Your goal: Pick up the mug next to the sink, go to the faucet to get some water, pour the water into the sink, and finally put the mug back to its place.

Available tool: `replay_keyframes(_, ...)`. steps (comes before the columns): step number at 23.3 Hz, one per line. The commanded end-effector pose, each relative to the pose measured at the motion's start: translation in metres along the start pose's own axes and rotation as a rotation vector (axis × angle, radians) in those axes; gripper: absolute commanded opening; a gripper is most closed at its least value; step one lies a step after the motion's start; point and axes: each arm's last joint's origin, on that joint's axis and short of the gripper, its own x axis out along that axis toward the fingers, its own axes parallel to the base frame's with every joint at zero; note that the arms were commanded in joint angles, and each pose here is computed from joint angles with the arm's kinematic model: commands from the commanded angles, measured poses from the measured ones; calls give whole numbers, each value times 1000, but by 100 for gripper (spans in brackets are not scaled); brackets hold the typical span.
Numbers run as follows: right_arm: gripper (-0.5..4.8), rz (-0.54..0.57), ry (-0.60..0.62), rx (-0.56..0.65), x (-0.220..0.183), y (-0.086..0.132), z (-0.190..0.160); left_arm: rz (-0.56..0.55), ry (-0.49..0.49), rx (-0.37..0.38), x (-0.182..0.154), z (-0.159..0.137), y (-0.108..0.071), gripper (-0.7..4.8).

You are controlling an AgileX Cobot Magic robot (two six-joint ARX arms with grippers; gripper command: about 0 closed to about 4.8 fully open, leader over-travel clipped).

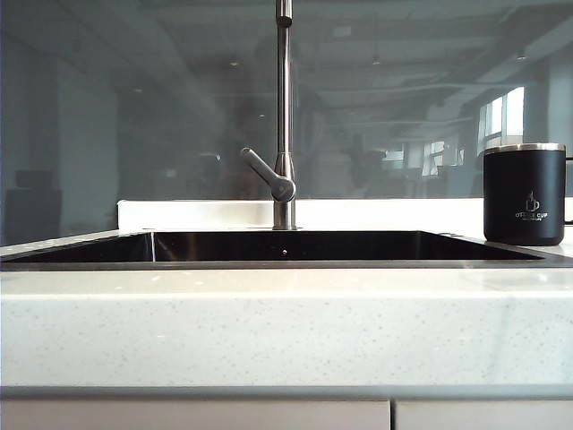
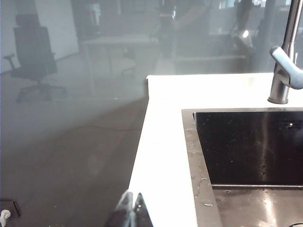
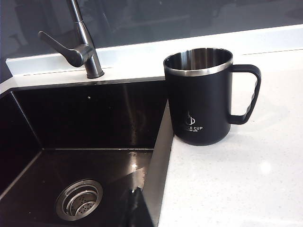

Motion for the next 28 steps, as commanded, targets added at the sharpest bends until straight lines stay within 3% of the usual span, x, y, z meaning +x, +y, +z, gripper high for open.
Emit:
replay_keyframes(1, -5, 5, -23, 0, -1, 0, 3, -7, -19, -10, 0, 2, 0, -3)
replay_keyframes(5, -5, 5, -23, 0, -1, 0, 3, -4, -20, -38, 0, 3, 0, -3)
replay_keyframes(28, -5, 5, -23, 0, -1, 0, 3, -5, -11, -38, 0, 2, 0, -3)
